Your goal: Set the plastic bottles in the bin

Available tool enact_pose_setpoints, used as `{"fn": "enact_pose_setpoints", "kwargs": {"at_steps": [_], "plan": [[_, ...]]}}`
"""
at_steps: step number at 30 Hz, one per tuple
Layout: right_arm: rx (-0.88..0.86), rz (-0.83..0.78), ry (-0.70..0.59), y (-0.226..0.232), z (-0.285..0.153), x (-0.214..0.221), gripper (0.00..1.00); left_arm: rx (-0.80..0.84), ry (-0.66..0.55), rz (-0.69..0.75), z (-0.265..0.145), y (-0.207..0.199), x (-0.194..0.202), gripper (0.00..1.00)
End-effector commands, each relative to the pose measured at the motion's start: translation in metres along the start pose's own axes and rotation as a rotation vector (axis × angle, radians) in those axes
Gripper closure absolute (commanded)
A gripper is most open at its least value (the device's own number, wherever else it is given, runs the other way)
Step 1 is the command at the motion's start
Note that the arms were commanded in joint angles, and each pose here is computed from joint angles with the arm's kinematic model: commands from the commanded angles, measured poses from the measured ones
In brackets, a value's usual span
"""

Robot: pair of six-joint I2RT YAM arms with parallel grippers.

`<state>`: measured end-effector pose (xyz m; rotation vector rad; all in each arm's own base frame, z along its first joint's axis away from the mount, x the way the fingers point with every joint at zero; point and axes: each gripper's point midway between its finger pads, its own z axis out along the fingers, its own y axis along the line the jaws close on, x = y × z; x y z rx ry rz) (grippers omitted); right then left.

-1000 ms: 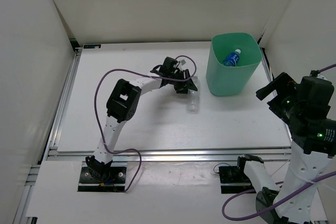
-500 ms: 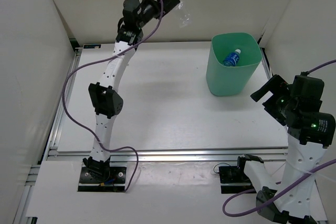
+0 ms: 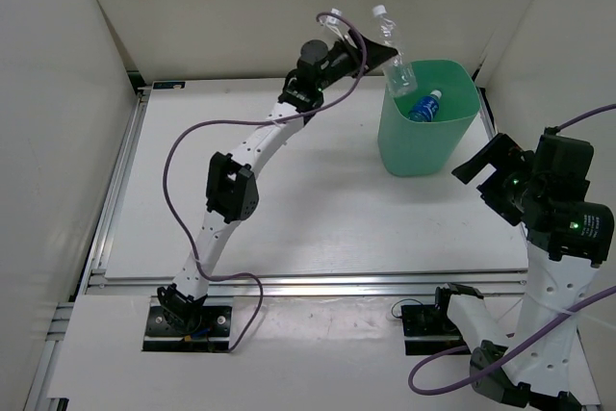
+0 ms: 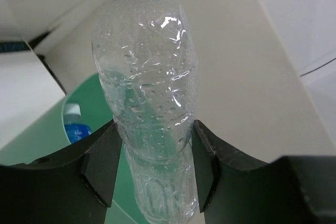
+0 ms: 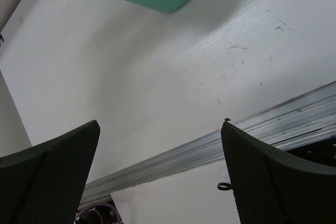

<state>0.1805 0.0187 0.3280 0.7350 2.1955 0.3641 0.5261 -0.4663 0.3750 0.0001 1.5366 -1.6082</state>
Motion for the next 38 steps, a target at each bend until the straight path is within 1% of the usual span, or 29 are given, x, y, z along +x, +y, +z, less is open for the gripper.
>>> {"fn": "enact_pose_setpoints", "kwargs": {"at_steps": [1, 3, 8, 9, 10, 11, 12, 13, 14, 15, 16, 17, 18, 19, 20, 21, 22, 23, 24, 25, 26, 27, 29, 30, 31, 34, 35, 36, 38], "plan": [[-0.046, -0.022, 0.008, 0.009, 0.003, -0.003, 0.00, 0.092, -0.034, 0.074, -0.002, -0.057, -0.012, 0.68], [-0.051, -0.024, 0.000, 0.010, 0.003, -0.005, 0.00, 0.096, -0.009, 0.063, 0.003, -0.059, 0.005, 0.67], [-0.059, -0.024, 0.005, 0.012, 0.003, -0.004, 0.00, 0.096, -0.005, 0.074, 0.010, -0.063, 0.022, 0.62], [-0.059, -0.024, 0.005, 0.012, 0.003, -0.004, 0.00, 0.093, 0.026, 0.064, 0.011, -0.060, 0.035, 0.55], [-0.059, -0.015, 0.005, 0.012, 0.003, -0.004, 0.00, 0.084, 0.031, 0.076, 0.011, -0.057, 0.036, 0.48], [-0.059, -0.015, 0.005, 0.012, 0.003, -0.004, 0.00, 0.074, 0.063, 0.094, 0.012, -0.054, 0.049, 0.37], [-0.063, -0.016, -0.002, 0.012, 0.001, -0.004, 0.00, 0.070, 0.081, 0.107, 0.013, -0.055, 0.059, 0.09], [-0.063, -0.007, -0.002, 0.013, 0.001, -0.004, 0.00, 0.047, 0.097, 0.119, 0.011, -0.048, 0.063, 0.00], [-0.068, 0.002, -0.009, 0.014, 0.001, -0.006, 0.00, 0.056, 0.109, 0.164, 0.007, -0.055, 0.061, 0.00], [-0.055, 0.004, -0.008, 0.011, 0.003, -0.005, 0.00, 0.019, 0.138, 0.180, 0.003, -0.048, 0.066, 0.00], [-0.045, 0.015, -0.013, 0.010, 0.004, -0.006, 0.00, -0.032, 0.159, 0.198, -0.003, -0.029, 0.065, 0.00], [-0.045, 0.015, -0.013, 0.010, 0.004, -0.006, 0.00, -0.034, 0.150, 0.236, -0.014, -0.045, 0.050, 0.00], [-0.035, 0.027, -0.019, 0.009, 0.004, -0.007, 0.00, -0.066, 0.152, 0.288, -0.024, -0.040, 0.041, 0.00], [-0.026, 0.041, -0.025, 0.008, 0.004, -0.008, 0.00, -0.141, 0.112, 0.314, -0.038, -0.025, 0.018, 0.00], [-0.013, 0.052, -0.034, 0.006, 0.005, -0.010, 0.00, -0.259, 0.143, 0.305, -0.062, 0.017, 0.028, 0.00], [0.019, 0.064, -0.055, 0.001, 0.005, -0.014, 0.00, -0.274, 0.087, 0.373, -0.084, -0.011, -0.001, 0.00], [0.034, 0.073, -0.066, -0.002, 0.006, -0.015, 0.00, -0.377, 0.016, 0.404, -0.105, 0.006, -0.026, 0.00], [0.072, 0.103, -0.049, -0.008, 0.011, -0.013, 0.00, -0.503, 0.046, 0.394, -0.136, 0.045, -0.012, 0.00], [0.104, 0.116, -0.037, -0.013, 0.014, -0.011, 0.00, -0.528, -0.017, 0.425, -0.160, 0.021, -0.032, 0.00], [0.128, 0.118, -0.029, -0.017, 0.017, -0.011, 0.00, -0.591, -0.046, 0.454, -0.181, 0.027, -0.039, 0.00], [0.136, 0.120, -0.001, -0.016, 0.021, -0.010, 0.00, -0.702, -0.107, 0.477, -0.208, 0.039, -0.052, 0.00], [0.119, 0.110, 0.025, -0.012, 0.024, -0.008, 0.00, -0.788, -0.099, 0.492, -0.246, 0.044, -0.044, 0.00], [0.080, 0.098, 0.050, -0.005, 0.023, -0.006, 0.00, -0.920, -0.127, 0.512, -0.290, 0.051, -0.047, 0.00], [0.065, 0.097, 0.047, -0.002, 0.024, -0.007, 0.00, -0.940, -0.126, 0.509, -0.317, 0.044, -0.043, 0.00], [0.049, 0.097, 0.051, 0.001, 0.029, -0.007, 0.00, -0.982, -0.094, 0.514, -0.337, 0.045, -0.035, 0.00], [0.017, 0.094, 0.040, 0.006, 0.029, -0.009, 0.00, -1.070, -0.178, 0.511, -0.395, 0.030, -0.036, 0.00], [0.017, 0.103, 0.039, 0.006, 0.029, -0.009, 0.00, -1.139, -0.205, 0.515, -0.418, 0.030, -0.037, 0.00], [0.022, 0.104, 0.047, 0.006, 0.031, -0.009, 0.00, -1.155, -0.256, 0.501, -0.440, 0.021, -0.036, 0.00], [0.051, 0.107, 0.059, 0.001, 0.034, -0.008, 0.00, -1.226, -0.316, 0.492, -0.470, 0.019, -0.036, 0.00]]}}
